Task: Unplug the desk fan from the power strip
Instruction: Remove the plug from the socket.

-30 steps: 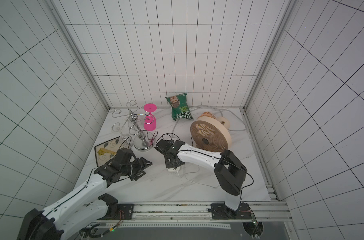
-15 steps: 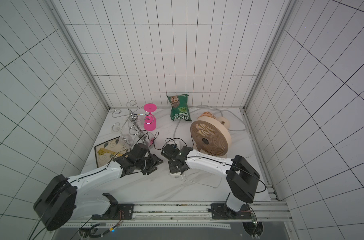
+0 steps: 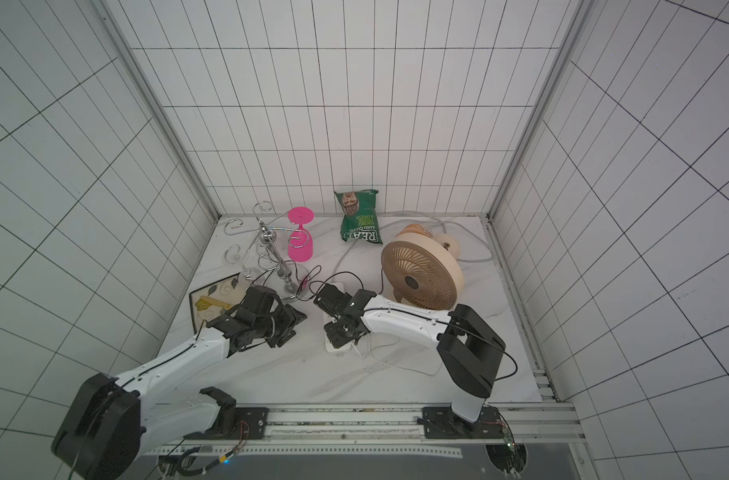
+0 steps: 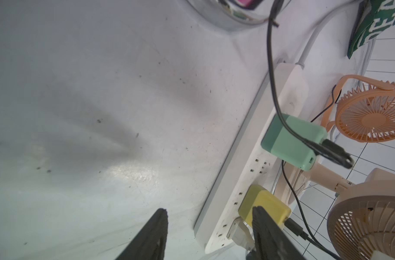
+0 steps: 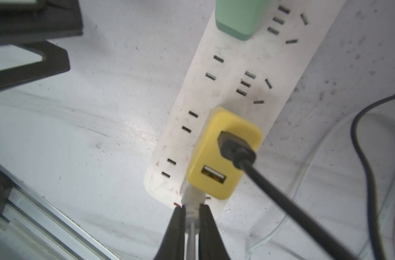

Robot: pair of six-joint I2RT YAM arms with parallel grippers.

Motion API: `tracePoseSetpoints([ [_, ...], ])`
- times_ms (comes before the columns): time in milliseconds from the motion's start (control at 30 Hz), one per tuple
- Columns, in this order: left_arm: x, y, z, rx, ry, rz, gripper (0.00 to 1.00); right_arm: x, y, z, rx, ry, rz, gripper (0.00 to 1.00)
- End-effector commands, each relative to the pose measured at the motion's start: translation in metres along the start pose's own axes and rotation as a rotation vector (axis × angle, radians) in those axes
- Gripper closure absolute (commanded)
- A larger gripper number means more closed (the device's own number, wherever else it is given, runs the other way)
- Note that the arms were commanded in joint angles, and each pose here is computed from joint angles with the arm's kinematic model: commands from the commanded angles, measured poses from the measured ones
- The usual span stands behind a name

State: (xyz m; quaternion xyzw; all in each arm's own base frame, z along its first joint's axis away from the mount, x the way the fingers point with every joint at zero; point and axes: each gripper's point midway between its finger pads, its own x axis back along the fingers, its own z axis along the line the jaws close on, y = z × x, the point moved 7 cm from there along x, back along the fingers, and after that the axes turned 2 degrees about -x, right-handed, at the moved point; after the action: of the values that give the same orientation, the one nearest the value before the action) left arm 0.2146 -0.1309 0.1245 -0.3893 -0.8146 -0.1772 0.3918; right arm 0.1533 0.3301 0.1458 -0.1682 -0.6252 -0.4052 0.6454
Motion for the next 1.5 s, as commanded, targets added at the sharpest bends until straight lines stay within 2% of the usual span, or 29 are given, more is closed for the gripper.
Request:
tracePoseSetpoints([
  [0,-0.008,-0.003,-0.016,-0.084,-0.056,0.057,0.38,0.003,0.003,0.014,0.085,0.076,0.007,1.0],
  [133,-0.022,-0.008,-0.035,-0.155,-0.055,0.095,0.41,0.003,0.0,0.009,0.062,0.04,0.011,1.0],
  [500,-0.051,-0.011,-0.036,-0.177,-0.038,0.179,0.48,0.0,0.005,0.005,0.003,-0.012,-0.002,1.0],
  [833,-0.057,-0.015,-0.034,-0.19,-0.052,0.217,0.48,0.003,0.009,0.007,-0.019,-0.003,-0.008,1.0],
  [1000,-0.064,-0.022,-0.03,-0.207,-0.015,0.245,0.5,0.005,0.013,0.012,-0.034,0.022,-0.013,1.0],
  [1267,-0.067,-0.025,-0.017,-0.217,0.08,0.23,0.54,0.01,0.018,0.014,-0.046,0.028,-0.03,1.0],
  [1467,-0.07,-0.032,-0.002,-0.285,0.256,0.212,0.59,0.025,0.028,0.014,-0.058,0.004,-0.076,1.0],
])
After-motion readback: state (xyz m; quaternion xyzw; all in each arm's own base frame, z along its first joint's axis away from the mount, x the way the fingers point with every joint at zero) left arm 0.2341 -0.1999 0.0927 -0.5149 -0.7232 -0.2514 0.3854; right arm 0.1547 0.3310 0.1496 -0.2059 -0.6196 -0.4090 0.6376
